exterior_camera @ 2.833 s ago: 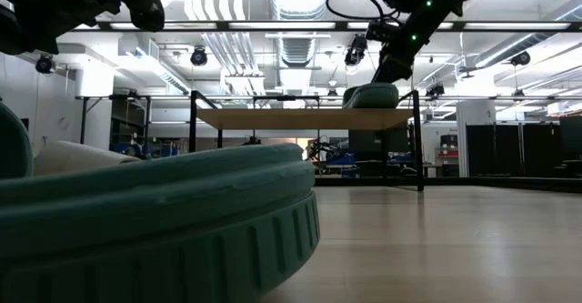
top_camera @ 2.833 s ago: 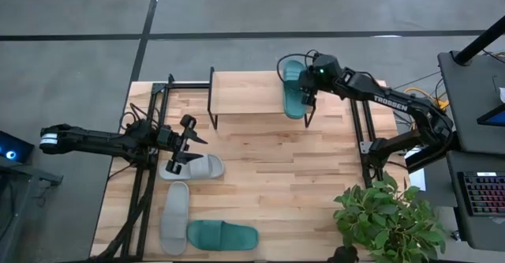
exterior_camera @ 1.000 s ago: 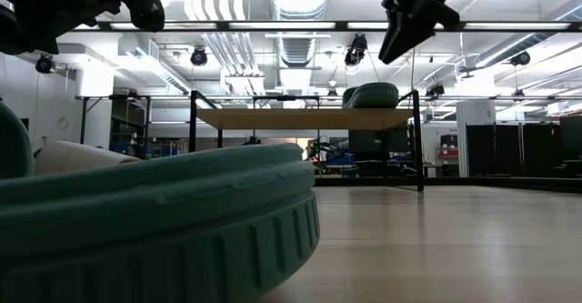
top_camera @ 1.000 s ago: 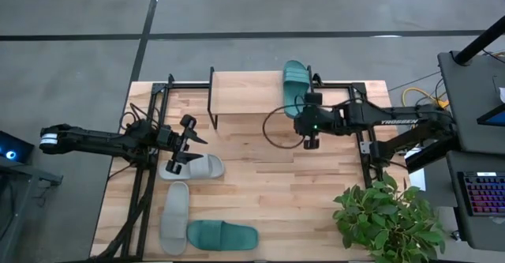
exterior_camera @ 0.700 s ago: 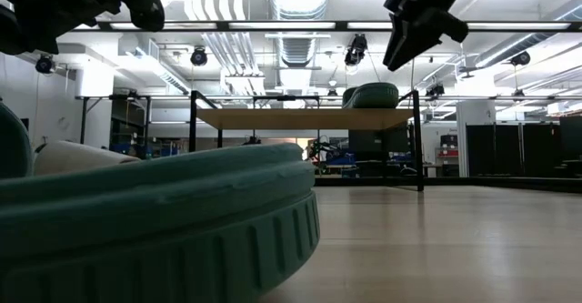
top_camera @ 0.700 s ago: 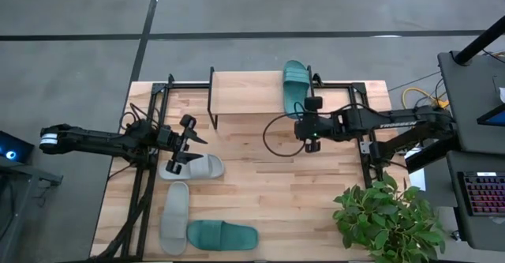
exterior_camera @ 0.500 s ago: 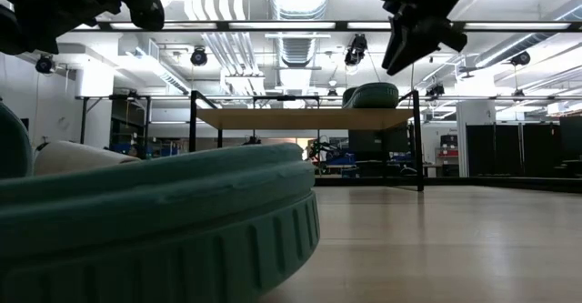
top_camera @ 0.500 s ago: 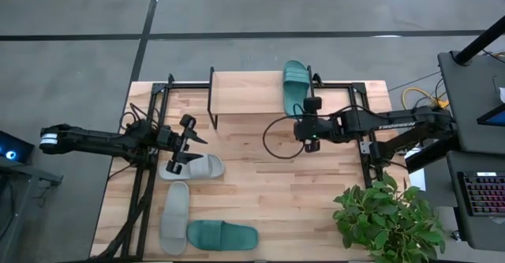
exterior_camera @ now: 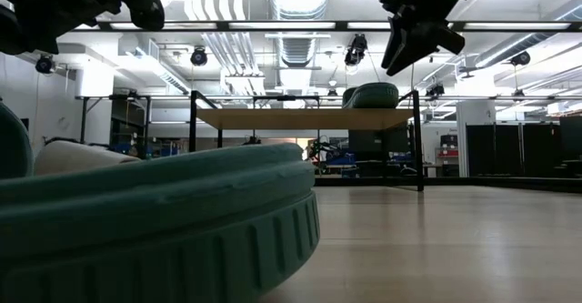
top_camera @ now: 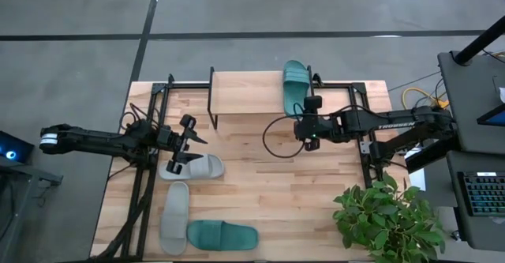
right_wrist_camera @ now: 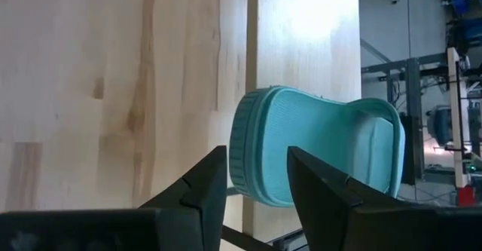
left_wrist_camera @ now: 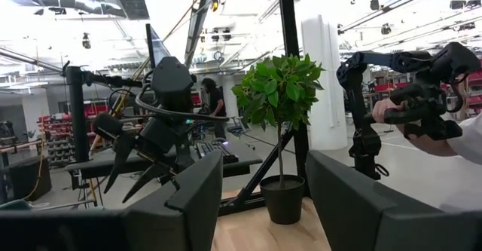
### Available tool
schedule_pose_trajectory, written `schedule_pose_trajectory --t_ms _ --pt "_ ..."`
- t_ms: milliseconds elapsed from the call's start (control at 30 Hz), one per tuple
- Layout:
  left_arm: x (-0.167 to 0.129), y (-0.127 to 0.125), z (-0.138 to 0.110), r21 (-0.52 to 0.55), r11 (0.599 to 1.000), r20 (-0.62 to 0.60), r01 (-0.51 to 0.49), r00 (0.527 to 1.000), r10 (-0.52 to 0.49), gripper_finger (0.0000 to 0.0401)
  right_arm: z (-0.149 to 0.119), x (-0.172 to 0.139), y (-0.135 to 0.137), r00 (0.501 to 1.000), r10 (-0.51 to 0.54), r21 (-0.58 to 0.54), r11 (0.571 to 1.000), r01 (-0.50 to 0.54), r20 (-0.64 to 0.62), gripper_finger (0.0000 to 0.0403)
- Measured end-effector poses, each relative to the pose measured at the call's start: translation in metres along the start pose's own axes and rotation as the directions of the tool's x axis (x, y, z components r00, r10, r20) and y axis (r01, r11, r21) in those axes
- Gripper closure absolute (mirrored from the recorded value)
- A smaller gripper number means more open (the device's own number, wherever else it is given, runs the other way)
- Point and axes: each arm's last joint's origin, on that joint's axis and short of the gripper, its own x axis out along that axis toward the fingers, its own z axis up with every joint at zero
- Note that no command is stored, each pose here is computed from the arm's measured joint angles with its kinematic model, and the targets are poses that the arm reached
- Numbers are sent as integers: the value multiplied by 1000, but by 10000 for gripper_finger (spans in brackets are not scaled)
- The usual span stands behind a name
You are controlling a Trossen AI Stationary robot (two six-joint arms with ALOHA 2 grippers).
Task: Pick and place slides into the shelf
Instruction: Put the top green slide on the shelf
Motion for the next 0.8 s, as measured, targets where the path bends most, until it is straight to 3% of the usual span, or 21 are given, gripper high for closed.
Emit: schedule_pose_trajectory --t_ms 200,333,567,800 --pt "0 0 0 0 1000 0 0 1000 0 223 2 2 2 999 41 23 999 -41 15 223" --pt "0 0 0 0 1000 0 0 1000 0 223 4 8 5 1000 4 23 1000 -4 -24 198" --pt "0 0 0 0 1000 0 -1 1000 1 223 12 23 20 991 -91 -71 994 84 -99 193" --pt "0 0 0 0 1000 -2 0 1000 0 223 12 25 19 990 -98 -38 995 94 -106 193"
